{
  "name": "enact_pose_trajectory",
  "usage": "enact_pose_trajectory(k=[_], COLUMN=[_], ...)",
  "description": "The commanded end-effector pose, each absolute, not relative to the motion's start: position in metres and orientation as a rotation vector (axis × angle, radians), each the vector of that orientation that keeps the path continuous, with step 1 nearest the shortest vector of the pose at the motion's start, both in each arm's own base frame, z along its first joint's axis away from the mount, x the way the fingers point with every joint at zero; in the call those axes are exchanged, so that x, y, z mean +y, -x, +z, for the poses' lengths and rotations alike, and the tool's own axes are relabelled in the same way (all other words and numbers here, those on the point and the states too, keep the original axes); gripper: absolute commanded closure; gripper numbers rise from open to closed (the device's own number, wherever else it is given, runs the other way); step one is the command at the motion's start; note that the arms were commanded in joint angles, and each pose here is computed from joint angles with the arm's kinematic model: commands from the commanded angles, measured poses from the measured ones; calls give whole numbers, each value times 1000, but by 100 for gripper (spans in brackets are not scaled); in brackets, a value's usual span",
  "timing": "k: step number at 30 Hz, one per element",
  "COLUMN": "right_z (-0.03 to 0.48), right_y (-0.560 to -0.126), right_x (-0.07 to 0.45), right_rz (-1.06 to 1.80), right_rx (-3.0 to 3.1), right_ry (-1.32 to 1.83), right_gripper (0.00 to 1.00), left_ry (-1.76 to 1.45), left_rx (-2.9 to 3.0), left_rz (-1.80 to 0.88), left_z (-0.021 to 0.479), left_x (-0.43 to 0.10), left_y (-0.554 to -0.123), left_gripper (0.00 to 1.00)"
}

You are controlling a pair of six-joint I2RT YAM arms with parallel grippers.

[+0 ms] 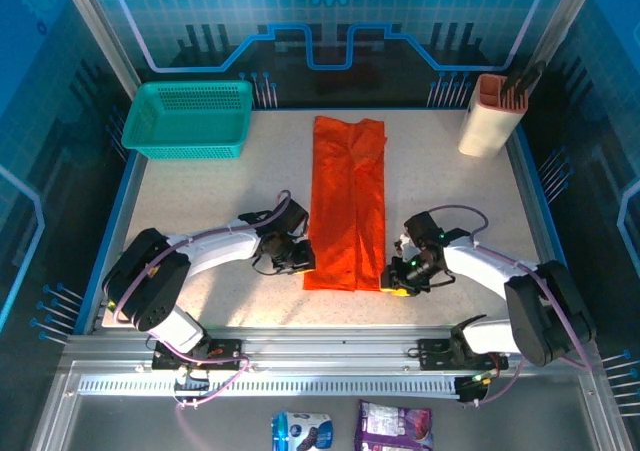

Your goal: Fold the inside-out t-shirt

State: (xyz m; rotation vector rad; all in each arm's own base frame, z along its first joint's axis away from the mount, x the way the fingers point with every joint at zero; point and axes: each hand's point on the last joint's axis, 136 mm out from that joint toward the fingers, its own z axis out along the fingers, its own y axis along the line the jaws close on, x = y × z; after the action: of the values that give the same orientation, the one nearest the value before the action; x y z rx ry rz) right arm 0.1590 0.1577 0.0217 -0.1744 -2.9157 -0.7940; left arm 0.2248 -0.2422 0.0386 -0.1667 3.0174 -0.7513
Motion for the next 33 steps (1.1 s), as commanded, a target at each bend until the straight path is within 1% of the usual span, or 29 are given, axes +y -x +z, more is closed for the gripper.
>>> enact_pose_trajectory(k=[1, 8, 14, 19, 24, 30, 33], right_z=[13, 7, 22, 33, 33, 25, 24], right_y=[-158, -161, -164, -167, -169, -169, -171], right_x=[158, 164, 164, 156, 147, 153, 162], right_rz=[-809, -857, -891, -826, -611, -609, -685], right_rx=[-2908, -2889, -2916, -2986, -3116, -3121, -3105], right_ry=[153, 172, 177, 180, 101, 123, 146], right_gripper=[68, 67, 67, 68, 68, 68, 68], left_ry=[180, 185, 186, 189, 190, 197, 197], left_rx=[3028, 3023, 3022, 3016, 3013, 3016, 3013], left_rz=[-721, -725, -722, -721, -726, -723, -734], left_z=[38, 40, 41, 43, 43, 41, 41], left_x=[-236, -235, -234, -233, -234, -233, -234], left_y=[-220, -221, -220, -221, -222, -220, -220], left_gripper=[84, 84, 84, 84, 84, 84, 84])
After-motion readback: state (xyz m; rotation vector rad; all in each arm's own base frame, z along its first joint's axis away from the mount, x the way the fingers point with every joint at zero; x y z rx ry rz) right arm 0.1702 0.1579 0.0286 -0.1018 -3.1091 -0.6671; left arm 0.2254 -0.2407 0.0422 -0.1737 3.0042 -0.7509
